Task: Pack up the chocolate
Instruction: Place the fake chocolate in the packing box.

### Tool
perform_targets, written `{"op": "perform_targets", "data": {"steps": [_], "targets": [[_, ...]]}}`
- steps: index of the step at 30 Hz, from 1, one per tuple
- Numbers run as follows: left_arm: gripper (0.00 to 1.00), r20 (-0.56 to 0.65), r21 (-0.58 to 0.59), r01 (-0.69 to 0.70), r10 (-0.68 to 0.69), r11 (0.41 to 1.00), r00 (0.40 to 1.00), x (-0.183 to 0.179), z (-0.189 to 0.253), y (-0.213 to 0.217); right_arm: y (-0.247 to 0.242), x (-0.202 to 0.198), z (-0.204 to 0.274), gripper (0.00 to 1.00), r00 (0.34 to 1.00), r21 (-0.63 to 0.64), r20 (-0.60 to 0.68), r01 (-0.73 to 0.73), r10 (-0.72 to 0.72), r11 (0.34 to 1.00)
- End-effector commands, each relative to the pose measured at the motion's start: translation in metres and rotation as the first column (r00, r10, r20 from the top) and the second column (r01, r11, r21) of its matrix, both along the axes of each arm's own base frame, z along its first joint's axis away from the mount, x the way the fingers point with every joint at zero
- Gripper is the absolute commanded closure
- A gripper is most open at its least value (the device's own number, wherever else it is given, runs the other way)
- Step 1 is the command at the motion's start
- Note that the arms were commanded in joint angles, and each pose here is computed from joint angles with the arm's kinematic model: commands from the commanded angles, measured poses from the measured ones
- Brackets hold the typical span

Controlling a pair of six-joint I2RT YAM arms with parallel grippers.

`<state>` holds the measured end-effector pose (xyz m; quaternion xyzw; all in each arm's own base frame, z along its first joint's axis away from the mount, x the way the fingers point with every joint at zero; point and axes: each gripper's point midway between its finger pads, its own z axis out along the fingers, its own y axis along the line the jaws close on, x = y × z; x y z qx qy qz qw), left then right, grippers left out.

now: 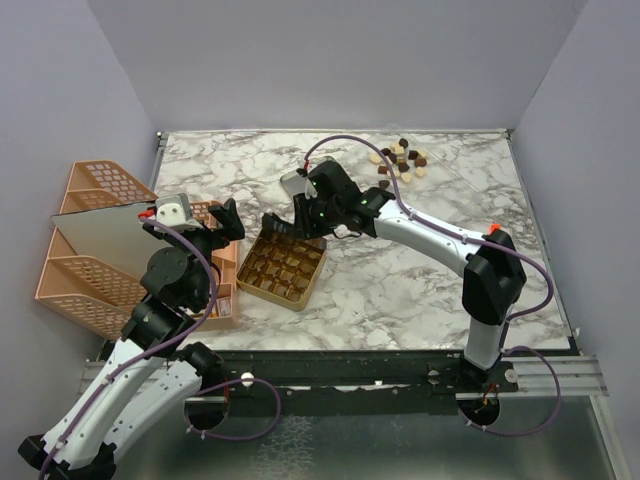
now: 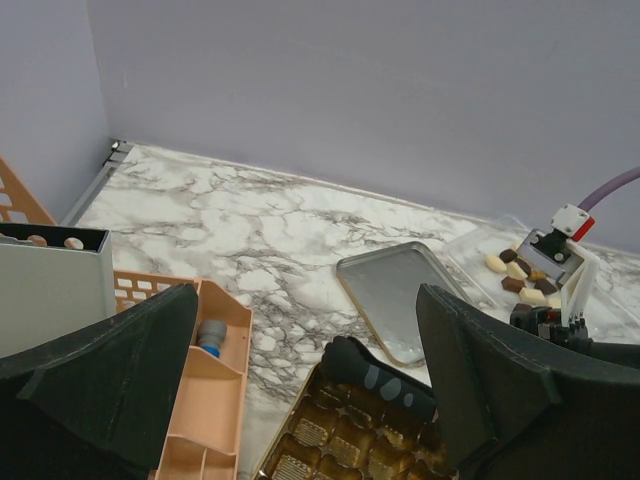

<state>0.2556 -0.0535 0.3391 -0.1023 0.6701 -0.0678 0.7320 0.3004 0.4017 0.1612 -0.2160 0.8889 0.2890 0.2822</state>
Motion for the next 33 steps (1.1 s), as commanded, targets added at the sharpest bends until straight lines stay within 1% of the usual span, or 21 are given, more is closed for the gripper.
{"op": "perform_targets", "data": {"steps": [1,3,10,14,17,22,26,30,33], "targets": [[0.01,0.011,-0.015,-0.018,0.018,1.000,1.000,-0.001,0.000,0.003,0.009,0.001,0.008,0.63,1.000,0.017,0.013,-0.006,0.005,1.000],[0.01,0.011,-0.015,-0.018,0.018,1.000,1.000,-0.001,0.000,0.004,0.007,0.001,0.007,0.62,1.000,0.011,0.011,-0.002,0.002,1.000],[0.01,0.015,-0.018,-0.018,0.018,1.000,1.000,-0.002,0.001,0.004,0.005,0.000,0.006,0.62,1.000,0.007,0.010,0.002,-0.002,1.000],[0.01,0.016,-0.018,-0.014,0.014,1.000,1.000,-0.002,0.001,0.003,0.005,-0.001,0.016,0.63,1.000,0.023,0.024,0.001,-0.001,1.000],[0.01,0.014,-0.014,-0.011,0.012,1.000,1.000,-0.001,0.000,0.003,-0.002,0.003,0.027,0.64,0.998,0.015,0.057,0.020,-0.021,1.000],[0.01,0.014,-0.013,-0.010,0.010,1.000,1.000,-0.002,0.001,0.003,-0.025,0.021,0.038,0.64,0.984,-0.080,0.159,0.101,-0.087,0.992],[0.01,0.015,-0.012,-0.002,0.002,1.000,1.000,-0.002,0.001,0.001,-0.051,0.038,0.048,0.64,0.958,-0.157,0.247,0.192,-0.150,0.969],[0.01,0.015,-0.012,0.007,-0.007,1.000,1.000,-0.001,0.001,-0.001,-0.090,0.060,0.054,0.64,0.913,-0.239,0.340,0.318,-0.227,0.917],[0.01,0.015,-0.012,0.017,-0.016,1.000,1.000,-0.001,0.001,-0.003,-0.127,0.076,0.051,0.65,0.882,-0.292,0.371,0.408,-0.290,0.865]]}}
